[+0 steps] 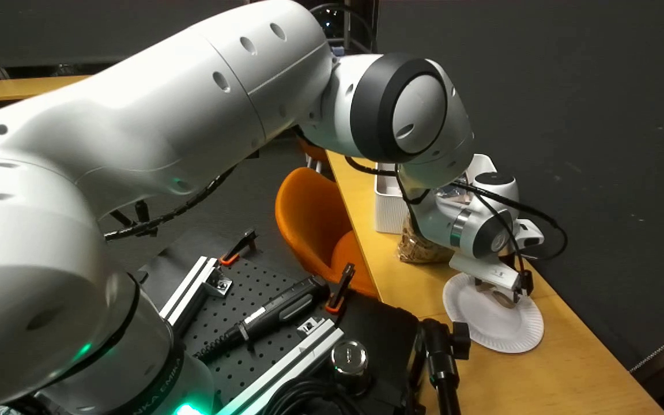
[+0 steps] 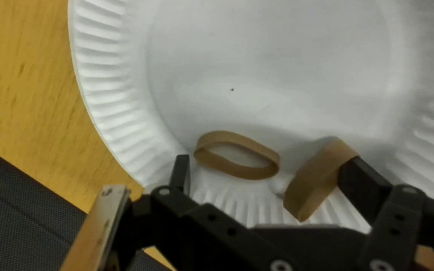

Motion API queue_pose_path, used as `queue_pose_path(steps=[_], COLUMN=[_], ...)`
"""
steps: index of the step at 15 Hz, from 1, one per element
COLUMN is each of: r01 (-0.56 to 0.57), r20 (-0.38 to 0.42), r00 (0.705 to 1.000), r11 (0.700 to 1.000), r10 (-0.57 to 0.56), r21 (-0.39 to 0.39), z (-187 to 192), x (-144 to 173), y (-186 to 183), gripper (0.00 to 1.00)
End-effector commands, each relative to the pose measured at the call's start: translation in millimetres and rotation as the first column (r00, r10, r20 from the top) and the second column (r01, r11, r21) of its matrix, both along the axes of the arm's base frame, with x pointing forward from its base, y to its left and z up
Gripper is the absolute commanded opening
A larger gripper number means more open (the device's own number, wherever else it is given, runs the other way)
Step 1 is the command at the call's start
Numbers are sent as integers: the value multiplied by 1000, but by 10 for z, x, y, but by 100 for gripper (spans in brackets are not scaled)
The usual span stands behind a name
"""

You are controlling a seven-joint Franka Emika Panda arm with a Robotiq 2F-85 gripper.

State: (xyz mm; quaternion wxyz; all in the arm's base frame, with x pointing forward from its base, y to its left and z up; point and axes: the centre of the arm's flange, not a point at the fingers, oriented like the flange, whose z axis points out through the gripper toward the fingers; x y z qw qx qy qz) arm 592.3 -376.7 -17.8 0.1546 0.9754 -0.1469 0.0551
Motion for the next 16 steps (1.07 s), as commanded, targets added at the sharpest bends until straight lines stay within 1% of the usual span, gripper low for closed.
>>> queue_pose_path(steps=[1, 6, 8, 9, 11, 14, 16], r01=[0, 6, 13, 14, 21, 22, 13], r20=[30, 43, 52, 58, 71, 90, 105], r00=[1000, 999, 999, 998, 997, 995, 994], r11=[1000, 999, 999, 999, 997, 992, 989], r10=[0, -8, -15, -17, -26, -34, -28], r21=[19, 31, 36, 43, 70, 126, 144], z=[-50, -62, -31, -6, 38, 73, 136], x=[72, 79, 90, 98, 107, 108, 117], y=[-37, -39, -40, -33, 31, 174, 267], gripper=[74, 34, 20, 12, 0, 0, 0])
